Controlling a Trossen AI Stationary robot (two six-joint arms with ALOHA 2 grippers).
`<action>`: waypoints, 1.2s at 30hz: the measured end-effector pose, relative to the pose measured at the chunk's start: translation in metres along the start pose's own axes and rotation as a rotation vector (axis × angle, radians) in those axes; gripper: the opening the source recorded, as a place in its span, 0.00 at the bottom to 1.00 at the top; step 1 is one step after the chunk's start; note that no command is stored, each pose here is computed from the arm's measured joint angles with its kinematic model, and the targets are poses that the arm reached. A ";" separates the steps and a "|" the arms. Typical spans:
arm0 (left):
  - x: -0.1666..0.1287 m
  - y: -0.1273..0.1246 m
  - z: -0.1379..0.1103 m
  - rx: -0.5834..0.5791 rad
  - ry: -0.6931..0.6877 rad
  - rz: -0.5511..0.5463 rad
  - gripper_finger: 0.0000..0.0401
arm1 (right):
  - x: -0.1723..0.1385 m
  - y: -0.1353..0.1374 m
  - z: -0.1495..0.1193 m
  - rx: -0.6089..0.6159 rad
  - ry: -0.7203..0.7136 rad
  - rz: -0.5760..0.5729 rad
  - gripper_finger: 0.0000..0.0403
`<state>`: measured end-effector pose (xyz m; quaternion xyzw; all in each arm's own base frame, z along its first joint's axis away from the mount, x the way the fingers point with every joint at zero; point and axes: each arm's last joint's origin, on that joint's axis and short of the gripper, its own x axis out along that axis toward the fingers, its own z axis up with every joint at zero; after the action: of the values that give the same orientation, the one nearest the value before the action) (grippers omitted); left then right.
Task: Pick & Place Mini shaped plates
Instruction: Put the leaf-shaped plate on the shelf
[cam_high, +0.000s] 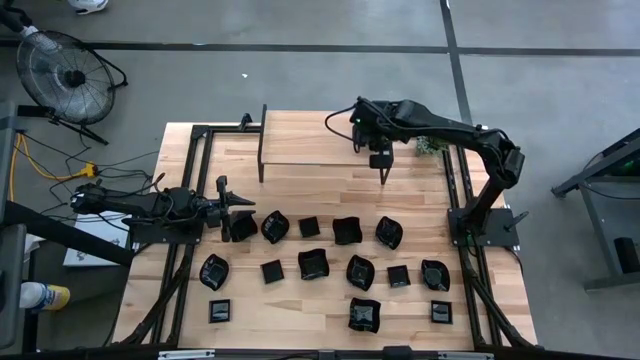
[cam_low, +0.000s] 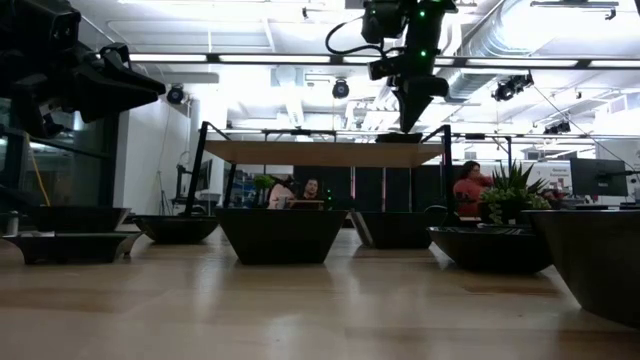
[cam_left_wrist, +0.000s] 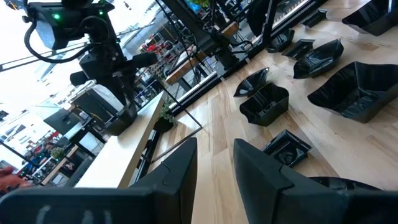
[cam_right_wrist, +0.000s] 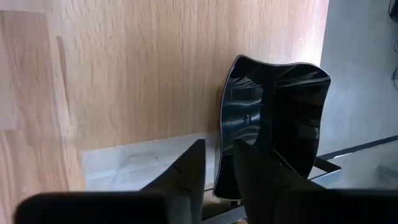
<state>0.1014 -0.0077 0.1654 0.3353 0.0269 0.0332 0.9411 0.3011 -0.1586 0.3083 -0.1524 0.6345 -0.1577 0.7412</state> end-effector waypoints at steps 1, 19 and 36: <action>0.000 0.000 0.000 0.000 0.000 0.000 0.25 | 0.000 0.001 0.000 0.004 0.000 0.000 0.22; 0.000 0.000 0.000 0.000 0.000 0.000 0.25 | -0.051 0.006 -0.002 0.109 0.069 0.010 0.41; 0.000 0.000 0.000 0.000 0.000 0.000 0.25 | -0.070 0.031 -0.010 0.235 0.107 0.350 0.40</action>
<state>0.1013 -0.0077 0.1654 0.3352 0.0268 0.0332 0.9412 0.2819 -0.1012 0.3560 0.0563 0.6668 -0.1073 0.7353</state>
